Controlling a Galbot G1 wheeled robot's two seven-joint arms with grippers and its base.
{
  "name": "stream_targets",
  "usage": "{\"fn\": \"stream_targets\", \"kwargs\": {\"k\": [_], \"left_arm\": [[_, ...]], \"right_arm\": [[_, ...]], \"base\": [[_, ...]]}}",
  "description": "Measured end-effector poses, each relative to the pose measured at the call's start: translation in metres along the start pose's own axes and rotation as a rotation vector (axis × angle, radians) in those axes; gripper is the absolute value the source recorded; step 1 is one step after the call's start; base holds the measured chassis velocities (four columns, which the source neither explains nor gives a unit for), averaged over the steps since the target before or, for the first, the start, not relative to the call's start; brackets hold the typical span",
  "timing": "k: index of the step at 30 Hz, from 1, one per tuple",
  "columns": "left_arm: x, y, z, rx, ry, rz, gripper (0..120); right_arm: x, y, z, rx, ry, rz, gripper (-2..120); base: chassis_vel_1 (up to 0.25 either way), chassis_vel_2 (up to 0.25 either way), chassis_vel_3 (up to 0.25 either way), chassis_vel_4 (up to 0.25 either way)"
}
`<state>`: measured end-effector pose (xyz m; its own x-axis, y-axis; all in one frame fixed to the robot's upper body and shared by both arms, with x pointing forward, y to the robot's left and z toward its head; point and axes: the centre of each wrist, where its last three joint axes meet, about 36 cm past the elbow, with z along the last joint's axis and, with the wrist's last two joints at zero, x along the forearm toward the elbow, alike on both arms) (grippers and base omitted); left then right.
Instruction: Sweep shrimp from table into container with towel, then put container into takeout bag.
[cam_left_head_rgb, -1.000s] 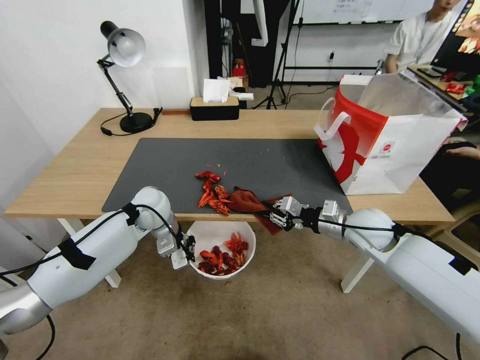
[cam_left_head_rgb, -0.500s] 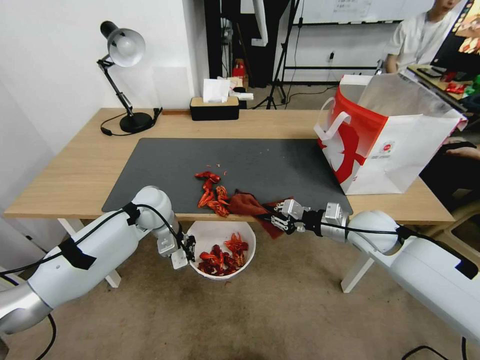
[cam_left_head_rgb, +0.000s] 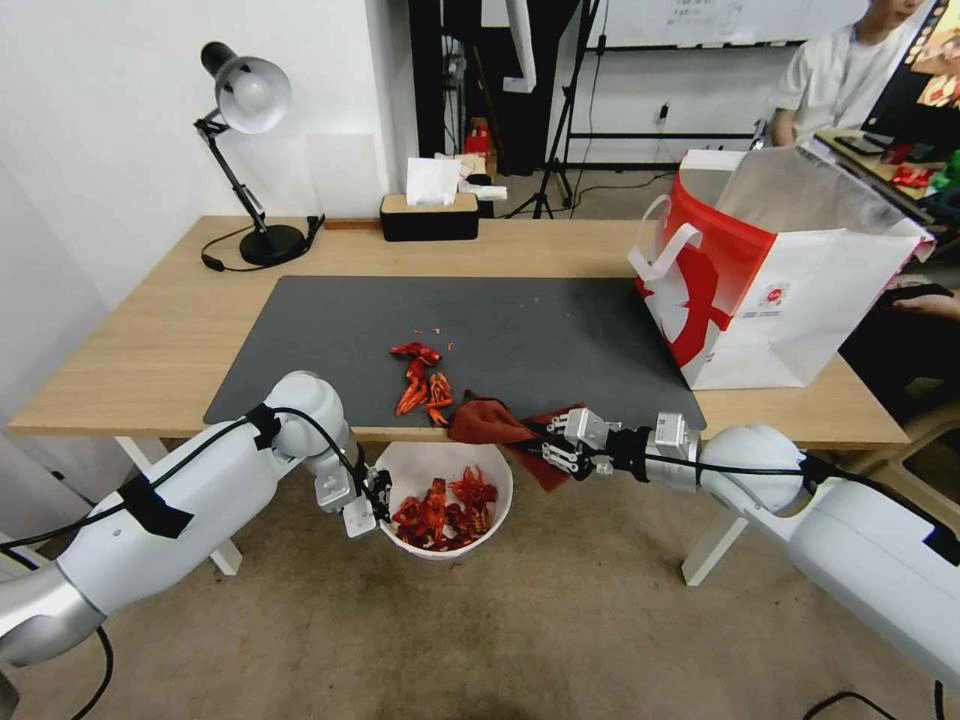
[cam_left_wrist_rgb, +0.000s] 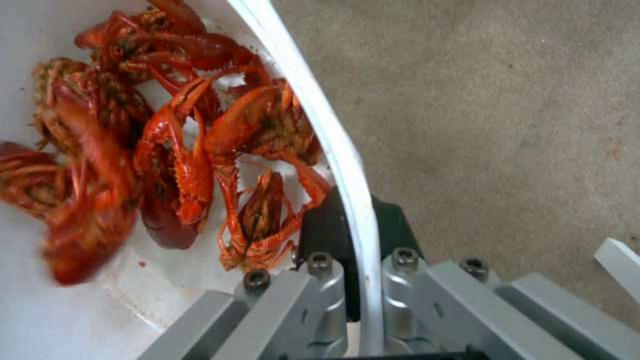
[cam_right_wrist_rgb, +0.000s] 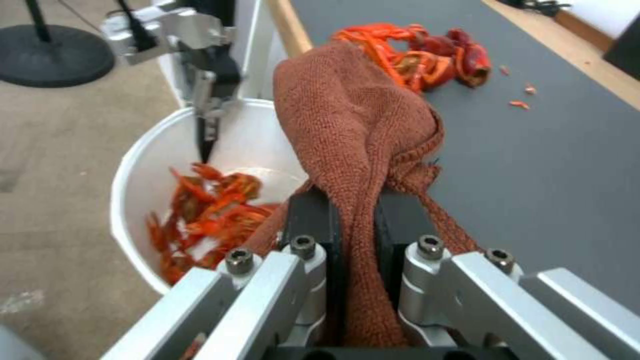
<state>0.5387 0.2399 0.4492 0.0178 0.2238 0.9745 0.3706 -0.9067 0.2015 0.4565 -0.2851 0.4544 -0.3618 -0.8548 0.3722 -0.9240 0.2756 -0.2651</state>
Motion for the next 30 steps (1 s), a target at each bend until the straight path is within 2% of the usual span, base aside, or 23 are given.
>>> {"fn": "stream_targets", "kwargs": {"k": [8,15,18,20,22,23,26,27,30], "left_arm": [[0.001,-0.002,-0.002,0.000,0.002,0.003,0],[0.002,-0.004,-0.001,0.005,0.004,0.005,0],[0.001,-0.004,-0.001,0.006,0.004,0.004,0],[0.001,-0.004,-0.001,0.008,0.003,0.004,0],[0.000,-0.004,0.000,0.010,0.002,0.003,0],[0.000,-0.004,0.000,0.010,0.002,0.003,0],[0.002,-0.008,0.003,0.023,0.005,-0.001,0],[0.002,-0.008,0.003,0.023,0.005,-0.001,0],[0.001,-0.019,0.005,0.042,0.005,0.004,0]], "right_arm": [[0.008,0.004,-0.009,-0.003,-0.024,-0.066,7],[0.007,-0.004,-0.021,-0.052,-0.100,-0.063,7],[-0.001,-0.027,-0.035,-0.127,-0.187,0.009,7],[-0.005,-0.034,-0.039,-0.141,-0.205,0.034,7],[-0.021,-0.059,-0.046,-0.166,-0.237,0.114,7],[-0.021,-0.059,-0.046,-0.166,-0.237,0.114,7],[-0.054,-0.091,-0.044,-0.165,-0.218,0.217,7],[-0.054,-0.091,-0.044,-0.165,-0.218,0.217,7],[-0.084,-0.124,-0.035,-0.145,-0.153,0.303,7]], "base": [[0.000,0.000,0.000,0.000],[0.000,0.000,0.000,0.000],[0.000,0.000,0.000,0.000],[0.000,0.000,0.000,0.000],[0.000,0.000,0.000,0.000],[0.000,0.000,0.000,0.000],[0.000,0.000,0.000,0.000],[0.000,0.000,0.000,0.000],[0.000,0.000,0.000,0.000]]}}
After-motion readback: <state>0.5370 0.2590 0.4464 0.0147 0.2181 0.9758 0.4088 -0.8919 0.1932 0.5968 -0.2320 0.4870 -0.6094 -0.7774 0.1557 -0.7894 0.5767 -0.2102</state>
